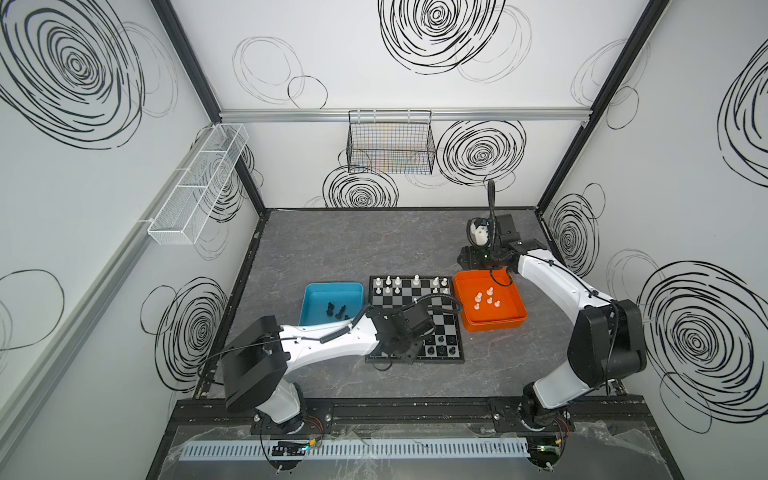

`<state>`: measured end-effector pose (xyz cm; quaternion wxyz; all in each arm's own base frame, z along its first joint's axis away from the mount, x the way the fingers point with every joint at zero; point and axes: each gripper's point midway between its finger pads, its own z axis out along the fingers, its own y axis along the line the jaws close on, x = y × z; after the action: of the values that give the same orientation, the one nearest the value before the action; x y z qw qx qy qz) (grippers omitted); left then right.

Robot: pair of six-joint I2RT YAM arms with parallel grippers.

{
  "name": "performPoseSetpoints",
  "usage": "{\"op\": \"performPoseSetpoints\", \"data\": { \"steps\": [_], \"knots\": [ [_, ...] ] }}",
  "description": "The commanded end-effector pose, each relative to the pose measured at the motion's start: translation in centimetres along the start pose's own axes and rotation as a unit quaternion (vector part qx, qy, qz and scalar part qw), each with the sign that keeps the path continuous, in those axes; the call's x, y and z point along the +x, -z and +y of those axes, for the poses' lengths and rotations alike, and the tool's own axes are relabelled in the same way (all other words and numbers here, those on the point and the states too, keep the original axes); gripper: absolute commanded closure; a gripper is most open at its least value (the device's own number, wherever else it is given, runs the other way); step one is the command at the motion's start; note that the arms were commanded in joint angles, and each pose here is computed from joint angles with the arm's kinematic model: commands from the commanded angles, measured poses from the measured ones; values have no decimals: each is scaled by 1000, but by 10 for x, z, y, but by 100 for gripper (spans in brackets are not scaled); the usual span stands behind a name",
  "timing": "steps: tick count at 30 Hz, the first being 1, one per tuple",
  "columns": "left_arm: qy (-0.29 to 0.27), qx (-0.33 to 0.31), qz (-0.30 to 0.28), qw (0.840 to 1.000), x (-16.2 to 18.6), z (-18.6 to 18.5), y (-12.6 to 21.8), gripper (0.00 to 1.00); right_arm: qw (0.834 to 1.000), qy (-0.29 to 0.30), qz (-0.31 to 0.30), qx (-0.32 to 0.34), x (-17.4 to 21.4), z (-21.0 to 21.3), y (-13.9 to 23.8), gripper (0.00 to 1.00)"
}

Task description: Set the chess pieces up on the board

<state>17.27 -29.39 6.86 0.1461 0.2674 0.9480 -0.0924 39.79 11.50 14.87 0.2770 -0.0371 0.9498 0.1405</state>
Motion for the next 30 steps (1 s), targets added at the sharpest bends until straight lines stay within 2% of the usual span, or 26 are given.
{"op": "performPoseSetpoints", "data": {
  "steps": [1,30],
  "knots": [
    [7,5,17,1000,1,-2,0,63,1000,5,-17,1,-6,0,14,30],
    [1,43,14,999,-12,-15,-15,66,1000,-1,-14,2,-3,-7,11,30]
  ]
}}
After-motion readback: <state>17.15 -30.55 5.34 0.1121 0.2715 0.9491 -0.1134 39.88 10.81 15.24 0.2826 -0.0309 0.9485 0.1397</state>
